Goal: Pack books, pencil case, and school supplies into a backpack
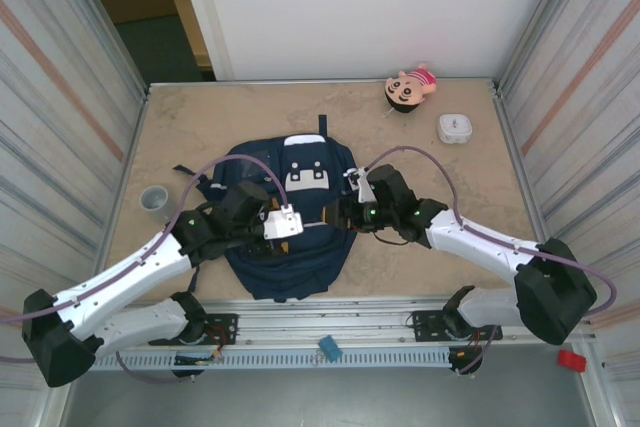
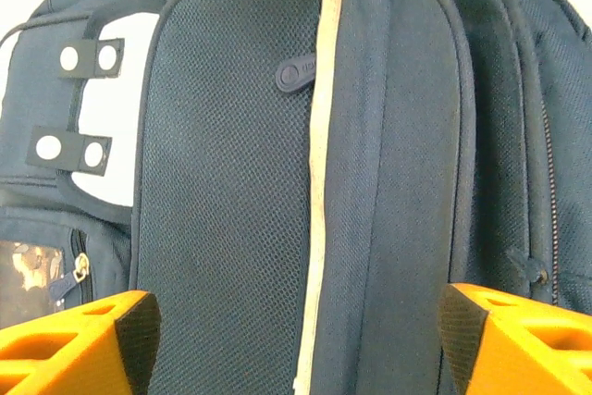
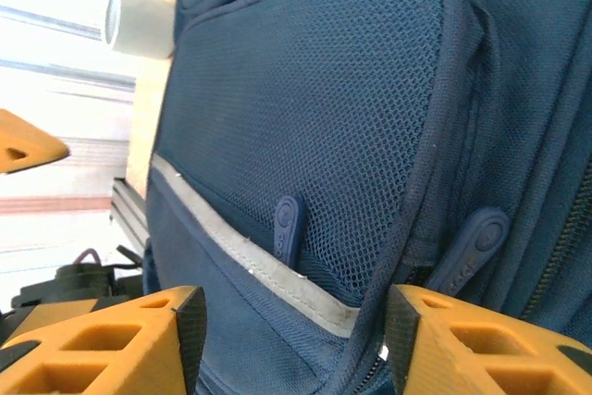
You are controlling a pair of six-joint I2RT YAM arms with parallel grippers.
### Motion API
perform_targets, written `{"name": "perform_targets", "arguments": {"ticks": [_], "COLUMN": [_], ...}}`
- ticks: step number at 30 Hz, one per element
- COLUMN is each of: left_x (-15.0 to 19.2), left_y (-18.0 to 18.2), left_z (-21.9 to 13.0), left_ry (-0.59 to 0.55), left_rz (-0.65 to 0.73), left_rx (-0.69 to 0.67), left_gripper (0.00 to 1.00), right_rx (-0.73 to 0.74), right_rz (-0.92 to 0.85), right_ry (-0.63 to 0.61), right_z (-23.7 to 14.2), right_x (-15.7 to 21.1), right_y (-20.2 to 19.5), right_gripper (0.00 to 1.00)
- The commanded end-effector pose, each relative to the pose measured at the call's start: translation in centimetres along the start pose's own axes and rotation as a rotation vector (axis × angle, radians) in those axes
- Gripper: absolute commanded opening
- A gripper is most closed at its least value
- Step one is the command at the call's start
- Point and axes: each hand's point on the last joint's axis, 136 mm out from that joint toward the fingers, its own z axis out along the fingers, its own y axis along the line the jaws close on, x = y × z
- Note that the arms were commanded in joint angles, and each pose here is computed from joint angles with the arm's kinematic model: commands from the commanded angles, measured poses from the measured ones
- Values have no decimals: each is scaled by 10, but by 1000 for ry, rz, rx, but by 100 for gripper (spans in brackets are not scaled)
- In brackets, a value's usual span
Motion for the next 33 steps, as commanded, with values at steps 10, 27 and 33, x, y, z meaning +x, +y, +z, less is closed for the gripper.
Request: {"name": "perform_targets", "arguments": {"ticks": [10,27,33], "left_x": [-7,-21,-9], "left_y": [-17,-41,-35], "left_z": [25,46,52], "left_ry": [-28,-130,-76], "left_rz": [25,11,0], "left_rx": [52,160,106], "left_gripper": [81,86,87], "right_rx": [103,47,35], "right_rz": [23,17,21], "right_ry": [-55,-137,-135], "right_z": [2,-21,-23], "right_x": [-10,-21,-21], "right_y": [-1,2,1], "right_gripper": [59,61,61]}}
